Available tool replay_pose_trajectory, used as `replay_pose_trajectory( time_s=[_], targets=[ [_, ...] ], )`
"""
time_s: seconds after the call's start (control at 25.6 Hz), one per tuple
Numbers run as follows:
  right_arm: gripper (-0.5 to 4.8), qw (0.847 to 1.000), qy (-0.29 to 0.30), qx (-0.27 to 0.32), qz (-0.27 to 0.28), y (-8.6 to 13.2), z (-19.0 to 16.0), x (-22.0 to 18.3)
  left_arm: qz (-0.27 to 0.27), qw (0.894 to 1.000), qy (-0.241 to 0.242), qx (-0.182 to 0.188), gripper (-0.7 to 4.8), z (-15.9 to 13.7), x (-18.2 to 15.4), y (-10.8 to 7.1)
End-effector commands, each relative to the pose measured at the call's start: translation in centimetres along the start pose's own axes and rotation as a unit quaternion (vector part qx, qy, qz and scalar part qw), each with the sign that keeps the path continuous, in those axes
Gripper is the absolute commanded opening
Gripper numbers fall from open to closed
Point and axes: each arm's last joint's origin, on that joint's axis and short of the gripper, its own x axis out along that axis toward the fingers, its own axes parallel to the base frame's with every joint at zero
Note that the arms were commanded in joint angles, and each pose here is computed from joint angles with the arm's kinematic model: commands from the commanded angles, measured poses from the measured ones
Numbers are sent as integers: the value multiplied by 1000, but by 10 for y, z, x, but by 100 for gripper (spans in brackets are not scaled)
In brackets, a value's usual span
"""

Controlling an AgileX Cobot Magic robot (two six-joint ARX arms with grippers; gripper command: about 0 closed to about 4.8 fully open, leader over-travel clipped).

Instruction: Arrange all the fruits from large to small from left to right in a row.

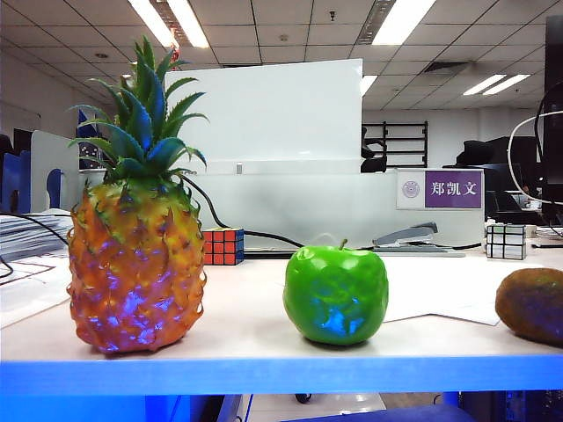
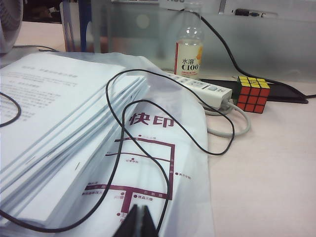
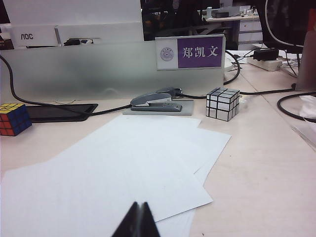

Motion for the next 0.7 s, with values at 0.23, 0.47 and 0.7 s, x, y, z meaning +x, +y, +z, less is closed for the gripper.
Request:
replay_pose_trajectory(
  time_s=[0.23, 0.47, 0.7],
  targets=[
    [0, 1000, -8, 2, 1, 0, 3, 0, 3, 1000, -11, 2, -5, 2, 0, 0],
    [0, 1000, -8, 2, 1, 0, 3, 0, 3, 1000, -12, 2, -5, 2, 0, 0],
    [-1, 1000, -8, 2, 1, 0, 3, 0, -1, 1000, -18, 2, -5, 4, 0, 0]
  ],
)
